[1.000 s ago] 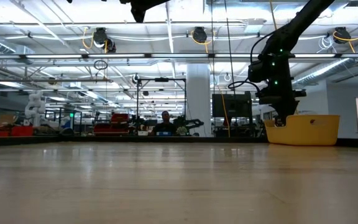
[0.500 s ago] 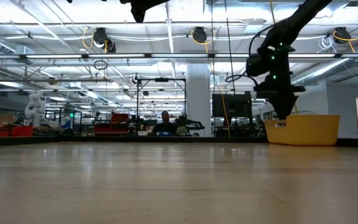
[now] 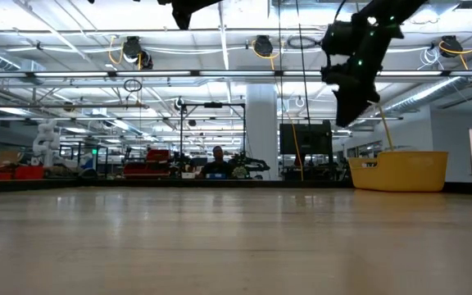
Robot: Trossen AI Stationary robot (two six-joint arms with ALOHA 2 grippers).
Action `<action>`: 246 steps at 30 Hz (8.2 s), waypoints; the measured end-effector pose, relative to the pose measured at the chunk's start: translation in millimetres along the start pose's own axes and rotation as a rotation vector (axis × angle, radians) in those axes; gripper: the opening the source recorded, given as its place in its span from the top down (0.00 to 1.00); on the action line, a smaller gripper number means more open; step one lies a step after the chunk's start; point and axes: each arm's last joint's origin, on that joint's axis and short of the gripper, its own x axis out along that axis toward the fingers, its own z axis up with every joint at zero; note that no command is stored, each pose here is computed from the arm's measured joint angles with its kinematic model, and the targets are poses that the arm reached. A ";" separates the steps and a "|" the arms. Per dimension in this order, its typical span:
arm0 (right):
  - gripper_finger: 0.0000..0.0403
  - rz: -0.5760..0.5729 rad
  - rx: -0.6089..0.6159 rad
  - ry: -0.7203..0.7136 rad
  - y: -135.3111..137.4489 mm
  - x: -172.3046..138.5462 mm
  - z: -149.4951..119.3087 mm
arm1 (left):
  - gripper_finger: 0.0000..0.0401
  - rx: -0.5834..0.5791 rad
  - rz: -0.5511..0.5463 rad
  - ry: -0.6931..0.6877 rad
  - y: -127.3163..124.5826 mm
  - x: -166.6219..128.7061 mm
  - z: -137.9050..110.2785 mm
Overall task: Pick and place USB-C Cables
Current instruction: Return to Home Position
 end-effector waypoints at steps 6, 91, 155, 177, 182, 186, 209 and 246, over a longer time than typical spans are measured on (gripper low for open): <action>0.67 0.087 -0.142 -0.218 29.9 -16.0 -20.7 | 0.58 0.025 0.003 -0.003 0.1 -6.6 3.6; 1.00 0.689 -0.529 -0.930 88.7 -42.7 -125.7 | 0.97 0.095 0.132 -0.146 -5.2 -161.0 -73.8; 1.00 0.672 -0.417 -1.110 68.3 8.3 -180.6 | 0.98 0.002 0.217 -0.125 0.5 -170.3 -170.1; 1.00 0.636 -0.328 -1.170 53.8 -1.8 -194.0 | 0.99 -0.027 0.215 -0.129 0.5 -170.3 -170.1; 1.00 0.633 -0.328 -1.150 53.4 -0.1 -195.5 | 0.96 -0.019 0.234 -0.128 1.0 -170.4 -170.1; 1.00 0.632 -0.304 -1.146 53.2 -0.1 -195.2 | 0.99 -0.014 0.236 -0.127 1.0 -170.5 -170.1; 1.00 0.666 -0.337 -1.067 59.3 4.0 -201.9 | 0.99 -0.015 0.232 -0.127 1.0 -170.4 -170.1; 1.00 0.666 -0.336 -1.067 59.3 3.9 -201.9 | 0.94 0.082 0.149 -0.144 -7.6 -167.1 -171.6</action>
